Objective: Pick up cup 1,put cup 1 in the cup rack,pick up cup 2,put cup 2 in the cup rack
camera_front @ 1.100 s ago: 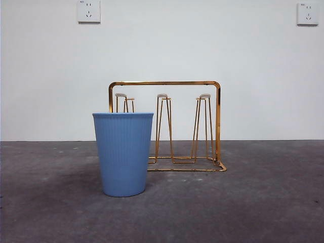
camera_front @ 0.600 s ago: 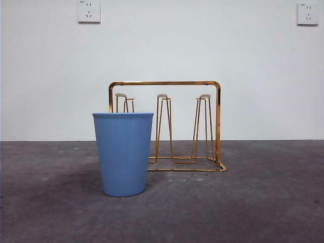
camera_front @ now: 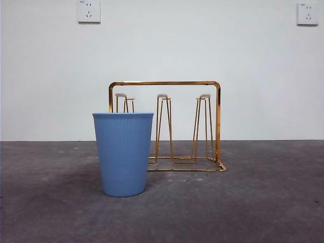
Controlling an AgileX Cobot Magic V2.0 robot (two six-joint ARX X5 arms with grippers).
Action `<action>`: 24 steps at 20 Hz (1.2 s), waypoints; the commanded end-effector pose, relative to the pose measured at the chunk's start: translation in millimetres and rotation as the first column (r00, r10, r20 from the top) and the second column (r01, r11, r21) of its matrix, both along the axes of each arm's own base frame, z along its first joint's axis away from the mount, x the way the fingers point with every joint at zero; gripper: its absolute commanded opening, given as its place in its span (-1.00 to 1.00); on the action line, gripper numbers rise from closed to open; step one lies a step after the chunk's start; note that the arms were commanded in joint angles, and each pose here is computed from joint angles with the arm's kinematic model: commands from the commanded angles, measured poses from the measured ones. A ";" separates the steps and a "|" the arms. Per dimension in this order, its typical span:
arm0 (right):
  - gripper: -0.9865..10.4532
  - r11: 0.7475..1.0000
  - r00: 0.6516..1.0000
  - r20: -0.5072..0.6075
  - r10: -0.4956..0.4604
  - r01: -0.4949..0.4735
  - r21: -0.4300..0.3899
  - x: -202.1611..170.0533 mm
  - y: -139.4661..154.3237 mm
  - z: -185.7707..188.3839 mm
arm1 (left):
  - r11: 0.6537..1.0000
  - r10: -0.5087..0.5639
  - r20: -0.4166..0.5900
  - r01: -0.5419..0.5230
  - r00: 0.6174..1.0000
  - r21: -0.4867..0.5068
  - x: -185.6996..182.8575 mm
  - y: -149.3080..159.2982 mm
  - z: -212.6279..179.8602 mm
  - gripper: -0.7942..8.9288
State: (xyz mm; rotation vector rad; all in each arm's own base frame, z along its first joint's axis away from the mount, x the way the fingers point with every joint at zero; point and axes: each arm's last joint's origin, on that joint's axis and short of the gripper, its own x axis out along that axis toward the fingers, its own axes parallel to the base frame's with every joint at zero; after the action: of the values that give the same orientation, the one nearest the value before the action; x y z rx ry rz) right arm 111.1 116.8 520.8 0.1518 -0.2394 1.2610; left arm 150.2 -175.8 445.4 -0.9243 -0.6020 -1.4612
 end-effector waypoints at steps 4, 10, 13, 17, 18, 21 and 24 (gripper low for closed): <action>-0.38 0.960 0.974 -0.011 -0.227 0.221 -0.172 -31.8 -35.0 -15.7 | 0.999 -0.004 0.008 0.004 1.000 0.051 1.5 0.3 0.5 -0.85; -0.39 0.756 0.805 0.003 -0.593 0.559 -0.340 -74.0 -87.1 -37.9 | 0.834 0.267 -0.088 -0.184 0.960 0.521 24.4 -24.6 -27.7 -0.85; -0.39 0.706 0.755 0.011 -0.656 0.618 -0.346 -87.0 -101.6 -42.3 | 0.640 0.440 -0.017 -0.300 0.898 0.707 30.5 -38.8 -37.6 -0.85; -0.39 0.694 0.748 0.013 -0.664 0.623 -0.360 -88.8 -103.6 -44.1 | 0.544 0.491 0.023 -0.327 0.871 0.773 41.1 -52.3 -44.5 -0.85; -0.39 0.693 0.748 0.013 -0.664 0.621 -0.366 -88.4 -103.3 -44.6 | 0.529 0.499 0.020 -0.322 0.867 0.785 43.6 -56.1 -47.6 -0.85; -0.39 0.690 0.748 0.012 -0.664 0.618 -0.376 -88.2 -103.1 -45.5 | 0.473 0.543 0.013 -0.319 0.840 0.821 53.3 -69.5 -62.1 -0.85; -0.39 0.684 0.745 0.014 -0.667 0.619 -0.385 -88.3 -103.4 -46.4 | 0.420 0.595 0.009 -0.321 0.803 0.849 64.2 -79.4 -77.9 -0.85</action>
State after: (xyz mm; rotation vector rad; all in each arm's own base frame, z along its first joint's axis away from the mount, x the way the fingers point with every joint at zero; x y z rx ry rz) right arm 22.2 13.2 475.0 -0.1662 0.0676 0.5625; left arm 212.3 -251.5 371.6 -0.1713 0.1166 -0.8754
